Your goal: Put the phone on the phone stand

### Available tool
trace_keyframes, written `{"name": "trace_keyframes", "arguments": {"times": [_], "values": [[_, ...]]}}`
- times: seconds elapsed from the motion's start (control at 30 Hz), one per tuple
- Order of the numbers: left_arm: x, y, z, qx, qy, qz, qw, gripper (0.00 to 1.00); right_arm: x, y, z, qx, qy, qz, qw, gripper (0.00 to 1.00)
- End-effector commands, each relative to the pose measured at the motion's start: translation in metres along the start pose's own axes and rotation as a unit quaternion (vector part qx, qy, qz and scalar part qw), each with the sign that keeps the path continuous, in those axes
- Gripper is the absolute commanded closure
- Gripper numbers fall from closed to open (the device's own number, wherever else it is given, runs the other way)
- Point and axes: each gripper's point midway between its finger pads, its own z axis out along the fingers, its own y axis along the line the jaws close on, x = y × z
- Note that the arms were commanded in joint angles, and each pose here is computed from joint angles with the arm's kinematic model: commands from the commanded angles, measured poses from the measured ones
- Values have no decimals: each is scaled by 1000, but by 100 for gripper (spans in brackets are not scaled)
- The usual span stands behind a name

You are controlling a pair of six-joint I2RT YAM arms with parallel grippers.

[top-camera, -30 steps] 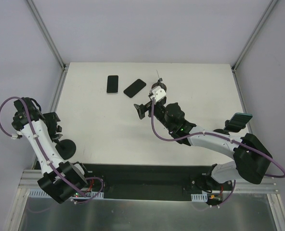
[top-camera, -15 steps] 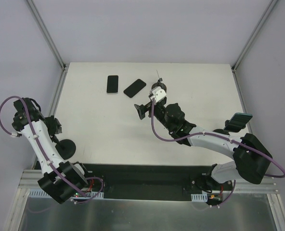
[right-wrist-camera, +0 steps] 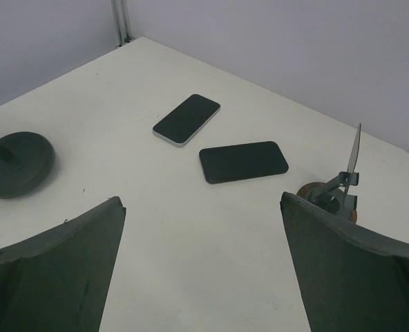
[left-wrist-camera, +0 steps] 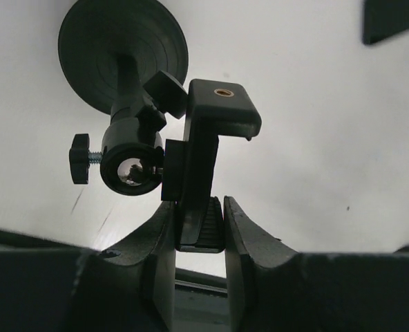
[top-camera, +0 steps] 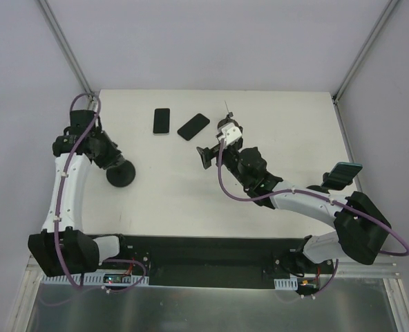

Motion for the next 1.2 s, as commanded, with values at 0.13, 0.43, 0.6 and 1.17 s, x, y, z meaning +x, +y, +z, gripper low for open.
{"name": "trace_keyframes", "arguments": {"times": [0.13,0.43,0.6,1.17], "values": [[53,-109,-23,190,12,374,907,100,-17,-18,-4,31,-35,5,999,3],[151,-131,-18,211,80,639,736,100,-11,-44,-8,56,-29,65,996,3],[167,-134,-19,235,93,678,690,100,-3,-63,-10,73,-24,112,991,4],[141,-178,-64,284,15,601,747,14,-3,-73,-16,82,-30,121,989,3]]}}
